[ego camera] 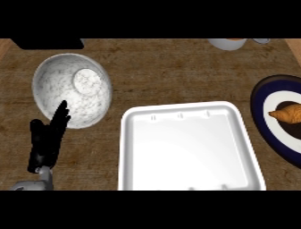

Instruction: Pick the croissant from the tray and place it in the plate

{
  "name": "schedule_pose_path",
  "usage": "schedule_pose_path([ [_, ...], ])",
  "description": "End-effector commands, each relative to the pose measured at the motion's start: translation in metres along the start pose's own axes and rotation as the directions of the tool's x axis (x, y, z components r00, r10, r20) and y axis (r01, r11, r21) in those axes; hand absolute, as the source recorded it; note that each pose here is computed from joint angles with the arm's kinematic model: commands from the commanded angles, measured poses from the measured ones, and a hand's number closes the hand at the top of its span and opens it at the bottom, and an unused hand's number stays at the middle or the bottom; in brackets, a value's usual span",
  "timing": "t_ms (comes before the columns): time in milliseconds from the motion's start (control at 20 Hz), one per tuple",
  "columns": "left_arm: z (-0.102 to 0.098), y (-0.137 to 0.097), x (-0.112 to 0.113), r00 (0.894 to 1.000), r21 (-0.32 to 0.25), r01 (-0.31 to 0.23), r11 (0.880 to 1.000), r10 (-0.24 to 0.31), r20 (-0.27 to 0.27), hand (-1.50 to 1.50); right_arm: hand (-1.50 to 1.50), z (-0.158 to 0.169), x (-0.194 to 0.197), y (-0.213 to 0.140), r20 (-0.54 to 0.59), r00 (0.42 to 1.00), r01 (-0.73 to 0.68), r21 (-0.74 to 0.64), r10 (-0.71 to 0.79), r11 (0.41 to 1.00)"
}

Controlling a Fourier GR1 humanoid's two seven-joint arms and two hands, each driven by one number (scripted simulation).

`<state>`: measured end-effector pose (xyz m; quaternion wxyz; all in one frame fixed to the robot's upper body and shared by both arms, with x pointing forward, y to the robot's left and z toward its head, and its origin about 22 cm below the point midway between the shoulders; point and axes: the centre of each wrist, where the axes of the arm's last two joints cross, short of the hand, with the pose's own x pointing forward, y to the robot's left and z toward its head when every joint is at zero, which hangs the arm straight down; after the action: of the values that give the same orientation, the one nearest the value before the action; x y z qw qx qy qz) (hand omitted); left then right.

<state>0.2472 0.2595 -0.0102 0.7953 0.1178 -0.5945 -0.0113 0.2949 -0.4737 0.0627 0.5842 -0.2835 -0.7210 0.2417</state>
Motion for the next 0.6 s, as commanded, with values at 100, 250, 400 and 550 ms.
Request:
schedule_pose_path([
  [100,0.000,0.001,-0.007,1.000,0.011,0.004,1.000,-0.003,-0.003,0.00,-1.50,0.018,-0.018,-0.045,0.058,0.956,0.293,-0.077,-0.289,0.953],
  [250,0.006,-0.014,0.007,1.000,-0.011,-0.001,1.000,0.001,-0.001,0.00,-1.50,0.040,-0.041,-0.035,0.043,0.950,0.312,-0.067,-0.310,0.948],
  [400,-0.003,-0.013,0.012,1.000,-0.016,0.001,1.000,-0.001,0.017,0.00,-1.50,0.046,-0.039,-0.045,0.063,0.946,0.319,-0.004,-0.318,0.948],
  [550,0.004,-0.013,0.010,1.000,-0.025,-0.008,1.000,0.008,0.012,0.00,-1.50,0.046,-0.045,-0.053,0.119,0.940,0.324,-0.007,-0.321,0.946],
])
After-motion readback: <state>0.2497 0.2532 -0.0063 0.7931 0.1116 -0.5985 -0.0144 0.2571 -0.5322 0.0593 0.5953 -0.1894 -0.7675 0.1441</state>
